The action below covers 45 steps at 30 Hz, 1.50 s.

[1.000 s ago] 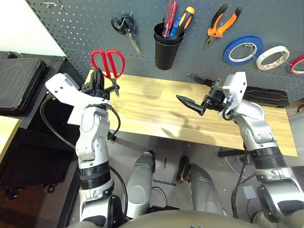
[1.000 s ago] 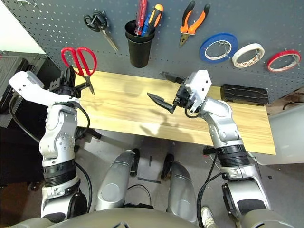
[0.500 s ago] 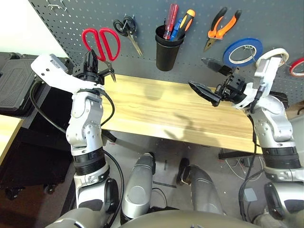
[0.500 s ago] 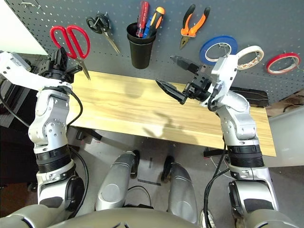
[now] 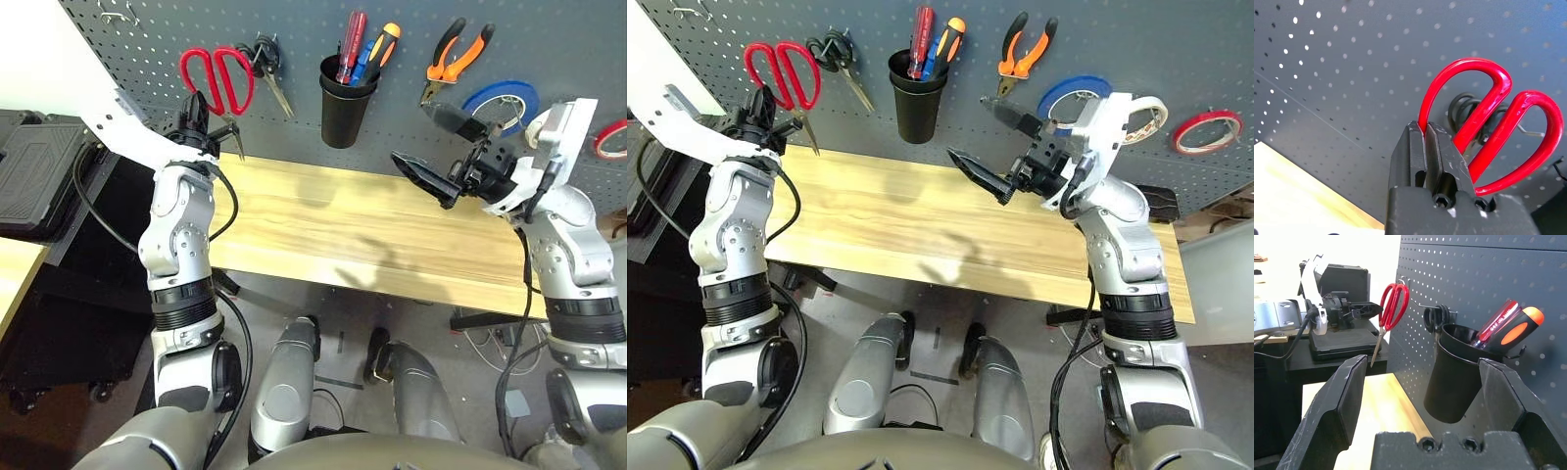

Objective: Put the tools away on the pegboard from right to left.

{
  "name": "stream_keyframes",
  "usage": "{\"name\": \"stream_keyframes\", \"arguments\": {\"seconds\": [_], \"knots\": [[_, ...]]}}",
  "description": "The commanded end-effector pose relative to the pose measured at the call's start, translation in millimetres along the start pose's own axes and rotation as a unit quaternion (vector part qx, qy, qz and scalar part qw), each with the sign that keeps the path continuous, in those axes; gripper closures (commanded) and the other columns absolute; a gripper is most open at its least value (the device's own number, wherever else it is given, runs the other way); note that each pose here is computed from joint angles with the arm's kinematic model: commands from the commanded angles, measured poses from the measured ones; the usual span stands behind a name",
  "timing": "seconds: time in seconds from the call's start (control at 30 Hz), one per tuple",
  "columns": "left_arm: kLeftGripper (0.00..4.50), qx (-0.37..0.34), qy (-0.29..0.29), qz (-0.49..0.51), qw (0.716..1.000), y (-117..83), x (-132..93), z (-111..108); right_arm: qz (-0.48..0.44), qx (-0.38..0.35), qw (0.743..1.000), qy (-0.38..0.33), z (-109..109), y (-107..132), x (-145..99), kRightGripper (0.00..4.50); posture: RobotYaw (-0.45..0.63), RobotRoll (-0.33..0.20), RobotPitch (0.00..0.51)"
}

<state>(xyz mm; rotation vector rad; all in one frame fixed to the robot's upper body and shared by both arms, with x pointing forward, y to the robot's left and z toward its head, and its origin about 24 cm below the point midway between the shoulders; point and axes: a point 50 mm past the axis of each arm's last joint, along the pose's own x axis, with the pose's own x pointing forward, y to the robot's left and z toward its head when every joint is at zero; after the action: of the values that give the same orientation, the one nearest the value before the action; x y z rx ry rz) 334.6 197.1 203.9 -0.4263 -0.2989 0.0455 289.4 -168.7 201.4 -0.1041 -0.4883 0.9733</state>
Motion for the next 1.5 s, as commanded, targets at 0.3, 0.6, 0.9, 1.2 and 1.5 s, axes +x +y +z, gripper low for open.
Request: {"name": "stream_keyframes", "arguments": {"seconds": [0.3,0.6,0.9,1.2,1.5], "knots": [[4.48,0.000,0.025,-0.004,1.000,-2,20,-16,0.006,-0.006,1.000,-0.003,4,5,4,0.00,0.19,0.000,0.185],[4.48,-0.015,0.021,-0.019,0.999,-5,29,-19,0.000,-0.011,1.000,0.004,2,5,1,0.00,0.17,0.000,0.184],[4.48,-0.013,0.023,-0.018,0.999,-1,23,-22,-0.001,-0.011,1.000,0.013,-2,5,-3,0.00,0.18,0.000,0.187],[4.48,-0.018,0.016,-0.005,1.000,1,13,-18,0.003,-0.010,1.000,0.014,-5,5,-3,0.00,0.20,0.000,0.189],[4.48,-0.018,0.011,0.010,1.000,7,3,-13,0.008,-0.007,1.000,0.019,-9,5,-4,0.00,0.21,0.000,0.191]]}}
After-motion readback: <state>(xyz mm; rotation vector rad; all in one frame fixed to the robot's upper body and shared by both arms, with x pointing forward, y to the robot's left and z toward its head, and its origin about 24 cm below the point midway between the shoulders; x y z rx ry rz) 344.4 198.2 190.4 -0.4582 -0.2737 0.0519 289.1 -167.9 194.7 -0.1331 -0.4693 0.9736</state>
